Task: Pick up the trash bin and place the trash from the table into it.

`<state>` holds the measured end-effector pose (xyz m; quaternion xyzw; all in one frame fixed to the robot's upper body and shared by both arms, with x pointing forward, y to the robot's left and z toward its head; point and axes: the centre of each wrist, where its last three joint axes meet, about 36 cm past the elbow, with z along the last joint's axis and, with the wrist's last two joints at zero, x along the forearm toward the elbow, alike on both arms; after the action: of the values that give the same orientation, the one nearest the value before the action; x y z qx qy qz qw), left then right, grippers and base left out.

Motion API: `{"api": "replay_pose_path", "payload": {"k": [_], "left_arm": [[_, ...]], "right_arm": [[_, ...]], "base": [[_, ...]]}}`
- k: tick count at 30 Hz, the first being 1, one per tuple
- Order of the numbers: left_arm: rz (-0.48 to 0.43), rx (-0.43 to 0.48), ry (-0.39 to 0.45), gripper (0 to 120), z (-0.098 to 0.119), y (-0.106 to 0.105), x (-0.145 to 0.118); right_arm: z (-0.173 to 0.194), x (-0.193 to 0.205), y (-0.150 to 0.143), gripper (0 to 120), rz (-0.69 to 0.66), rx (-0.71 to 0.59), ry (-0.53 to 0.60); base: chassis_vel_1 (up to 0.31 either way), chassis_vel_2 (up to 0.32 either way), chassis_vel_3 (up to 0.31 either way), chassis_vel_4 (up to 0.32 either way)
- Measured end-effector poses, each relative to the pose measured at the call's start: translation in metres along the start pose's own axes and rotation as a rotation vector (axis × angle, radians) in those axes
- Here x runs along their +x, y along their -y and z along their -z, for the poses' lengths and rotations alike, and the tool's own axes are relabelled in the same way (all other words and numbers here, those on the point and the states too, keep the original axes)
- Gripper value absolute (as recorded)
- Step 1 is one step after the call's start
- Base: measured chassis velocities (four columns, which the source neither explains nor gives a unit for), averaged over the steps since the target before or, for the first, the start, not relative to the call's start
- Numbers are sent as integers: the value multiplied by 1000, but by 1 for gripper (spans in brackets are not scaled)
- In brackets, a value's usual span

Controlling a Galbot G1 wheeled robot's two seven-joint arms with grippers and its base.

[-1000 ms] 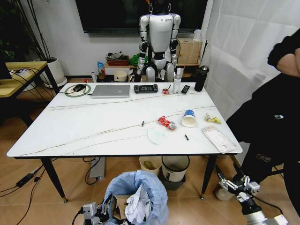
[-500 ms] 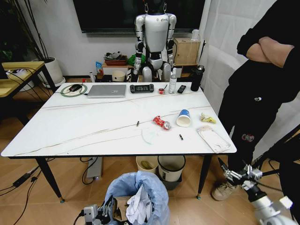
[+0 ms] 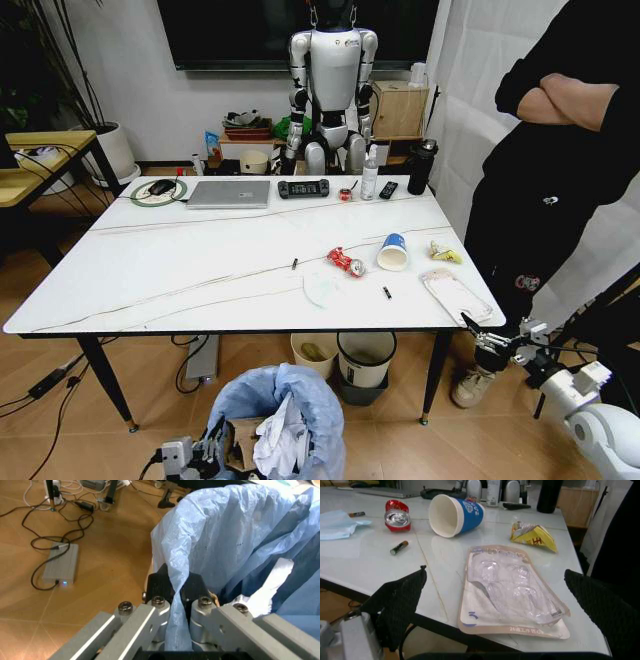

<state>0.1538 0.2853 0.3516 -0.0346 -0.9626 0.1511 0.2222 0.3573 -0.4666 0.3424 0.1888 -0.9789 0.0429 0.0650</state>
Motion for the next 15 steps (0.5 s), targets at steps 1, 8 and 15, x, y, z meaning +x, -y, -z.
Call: {"api": "replay_pose_path", "payload": {"k": [1,8,15], "left_arm": [[2,-1,2,0,1,-1,0],[5,1,11,0,4,0,-1],[5,3,13,0,5,1,-2]], "right_arm": [[-1,-1,1,100,3,5,-7],[-3,-8,6,100,14,32,-40],[-3,-15,9,94,5,43,-52]], "base": [[0,0,0,0],[0,0,0,0],[0,0,0,0]]}}
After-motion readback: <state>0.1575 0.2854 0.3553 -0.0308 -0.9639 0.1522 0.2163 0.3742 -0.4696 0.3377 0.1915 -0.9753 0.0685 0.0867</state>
